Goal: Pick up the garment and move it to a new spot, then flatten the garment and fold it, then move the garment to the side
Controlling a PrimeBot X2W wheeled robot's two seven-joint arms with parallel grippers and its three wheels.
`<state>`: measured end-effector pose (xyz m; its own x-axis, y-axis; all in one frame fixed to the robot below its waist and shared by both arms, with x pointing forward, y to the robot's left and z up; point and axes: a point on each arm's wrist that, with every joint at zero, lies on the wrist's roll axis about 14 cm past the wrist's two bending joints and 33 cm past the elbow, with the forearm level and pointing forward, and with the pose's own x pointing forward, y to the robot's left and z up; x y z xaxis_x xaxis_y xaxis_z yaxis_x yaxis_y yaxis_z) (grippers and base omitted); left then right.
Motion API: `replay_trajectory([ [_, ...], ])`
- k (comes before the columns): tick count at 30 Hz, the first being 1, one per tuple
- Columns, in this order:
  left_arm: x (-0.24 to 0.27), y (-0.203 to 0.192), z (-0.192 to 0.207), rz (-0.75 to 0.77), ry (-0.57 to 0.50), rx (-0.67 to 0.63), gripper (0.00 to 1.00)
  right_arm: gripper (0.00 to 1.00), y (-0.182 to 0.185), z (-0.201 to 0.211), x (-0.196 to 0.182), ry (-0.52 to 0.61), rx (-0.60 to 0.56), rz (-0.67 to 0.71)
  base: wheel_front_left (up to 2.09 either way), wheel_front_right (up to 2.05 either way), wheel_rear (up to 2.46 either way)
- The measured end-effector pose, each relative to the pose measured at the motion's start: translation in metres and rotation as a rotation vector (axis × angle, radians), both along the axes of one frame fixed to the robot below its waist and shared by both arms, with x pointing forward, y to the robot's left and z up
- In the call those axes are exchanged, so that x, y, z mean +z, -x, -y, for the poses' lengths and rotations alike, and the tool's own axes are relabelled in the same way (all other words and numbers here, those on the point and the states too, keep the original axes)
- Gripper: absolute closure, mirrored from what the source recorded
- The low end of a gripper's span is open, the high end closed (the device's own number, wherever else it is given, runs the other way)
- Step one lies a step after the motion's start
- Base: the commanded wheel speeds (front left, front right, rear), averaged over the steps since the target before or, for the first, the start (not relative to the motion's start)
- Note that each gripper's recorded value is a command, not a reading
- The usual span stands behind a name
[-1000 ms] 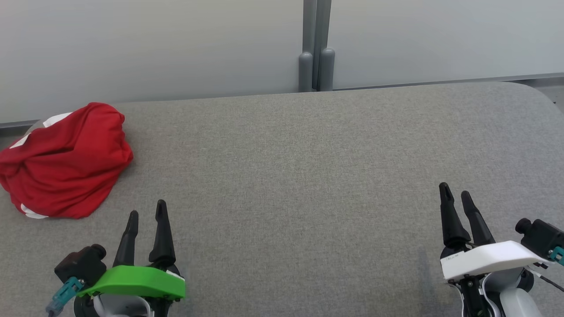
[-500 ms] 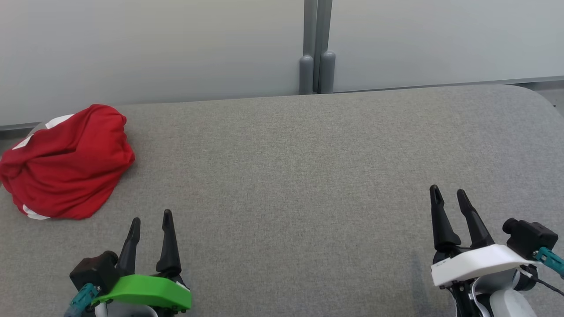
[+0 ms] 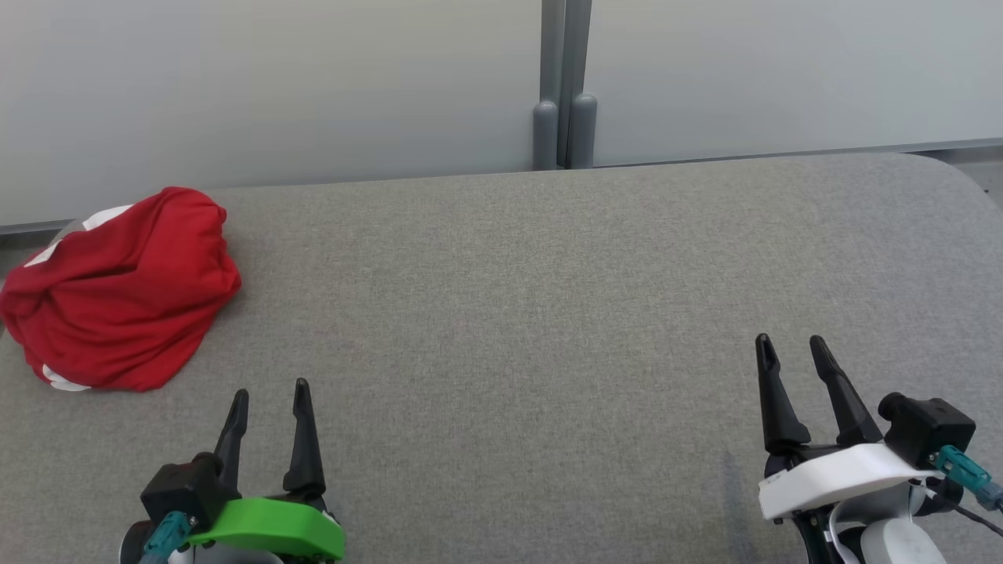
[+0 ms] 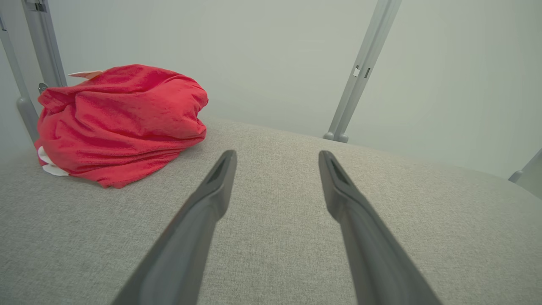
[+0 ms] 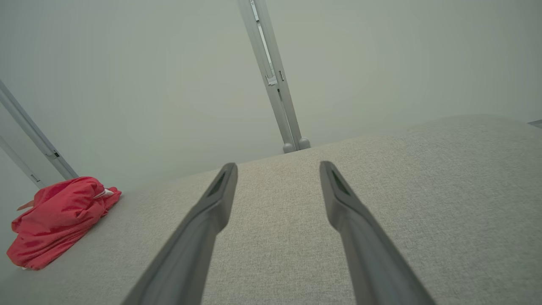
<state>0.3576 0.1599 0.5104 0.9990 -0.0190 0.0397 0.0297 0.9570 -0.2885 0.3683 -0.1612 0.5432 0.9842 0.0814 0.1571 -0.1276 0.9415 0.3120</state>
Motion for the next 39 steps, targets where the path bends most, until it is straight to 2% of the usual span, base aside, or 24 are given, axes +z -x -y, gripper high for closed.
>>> replay_trajectory([
  [15, 0.006, 0.002, 0.001, 0.039, -0.069, 0.0, 0.0, 0.0, 0.002, -0.01, 0.003, 0.122, 0.021, 0.036, 0.0, 0.0, 0.0],
  [39, 0.006, 0.006, 0.005, 0.065, -0.138, -0.012, 0.0, 0.0, 0.004, -0.015, 0.0, 0.224, 0.032, 0.056, 0.0, 0.0, 0.0],
])
